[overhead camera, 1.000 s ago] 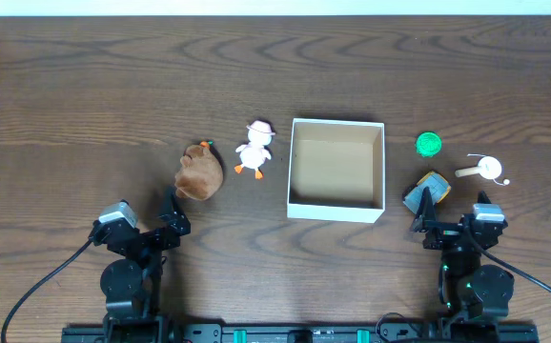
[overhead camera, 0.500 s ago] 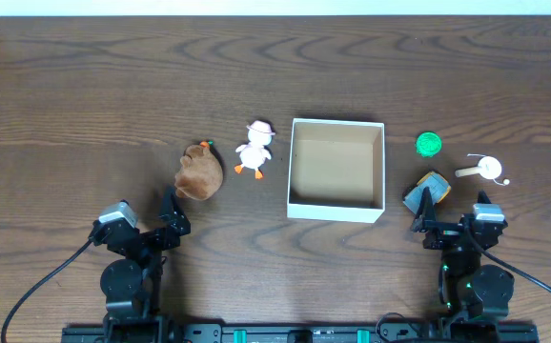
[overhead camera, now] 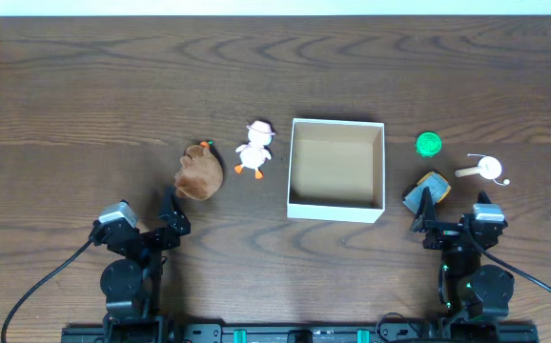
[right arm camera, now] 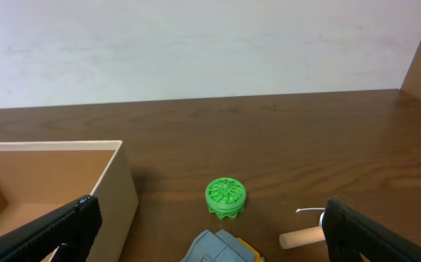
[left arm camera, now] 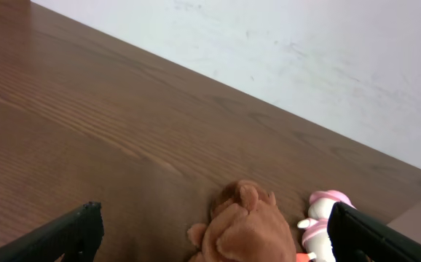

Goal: Pack container

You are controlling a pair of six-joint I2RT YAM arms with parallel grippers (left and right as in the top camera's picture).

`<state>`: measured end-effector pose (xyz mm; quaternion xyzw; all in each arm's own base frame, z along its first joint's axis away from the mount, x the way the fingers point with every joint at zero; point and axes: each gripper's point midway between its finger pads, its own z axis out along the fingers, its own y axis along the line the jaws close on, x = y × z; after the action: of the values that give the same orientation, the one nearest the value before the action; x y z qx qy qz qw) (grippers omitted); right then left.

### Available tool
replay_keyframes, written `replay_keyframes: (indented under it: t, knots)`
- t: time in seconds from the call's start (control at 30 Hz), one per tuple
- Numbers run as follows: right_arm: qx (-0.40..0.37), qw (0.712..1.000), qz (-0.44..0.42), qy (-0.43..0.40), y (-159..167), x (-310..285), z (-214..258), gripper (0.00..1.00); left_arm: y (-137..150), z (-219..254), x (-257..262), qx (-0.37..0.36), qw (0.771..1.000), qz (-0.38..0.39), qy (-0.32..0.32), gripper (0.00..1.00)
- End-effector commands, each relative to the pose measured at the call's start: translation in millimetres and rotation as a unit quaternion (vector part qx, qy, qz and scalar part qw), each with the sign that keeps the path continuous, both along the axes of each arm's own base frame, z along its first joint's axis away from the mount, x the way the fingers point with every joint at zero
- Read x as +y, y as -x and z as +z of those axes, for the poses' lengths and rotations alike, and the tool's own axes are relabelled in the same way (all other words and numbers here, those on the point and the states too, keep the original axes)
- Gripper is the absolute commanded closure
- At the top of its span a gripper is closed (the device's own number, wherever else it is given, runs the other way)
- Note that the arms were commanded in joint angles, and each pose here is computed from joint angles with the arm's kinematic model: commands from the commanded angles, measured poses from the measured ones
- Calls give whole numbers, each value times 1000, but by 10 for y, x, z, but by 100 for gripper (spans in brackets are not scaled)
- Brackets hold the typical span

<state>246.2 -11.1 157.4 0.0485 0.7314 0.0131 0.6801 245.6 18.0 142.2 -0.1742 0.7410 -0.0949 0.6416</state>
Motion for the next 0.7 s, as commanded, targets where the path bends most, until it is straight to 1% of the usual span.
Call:
replay_keyframes:
  t: [0.0,0.3,0.47,0.57,0.67]
  knots:
    - [0,1000,8,6,1,33,-7,1,12,-183,-8,27,1000,-2,-5,2]
    - [-1,1000,8,6,1,34,-2,1,12,-183,-8,27,1000,-2,-5,2]
    - [-35,999,18,3,-5,66,171,1,12,-184,-8,27,1000,-2,-5,2]
    - [-32,999,12,-5,23,50,279,1,12,-183,-8,27,1000,-2,-5,2]
    - [-20,1000,-20,-5,73,-60,478,1,12,-184,-8,27,1000,-2,-5,2]
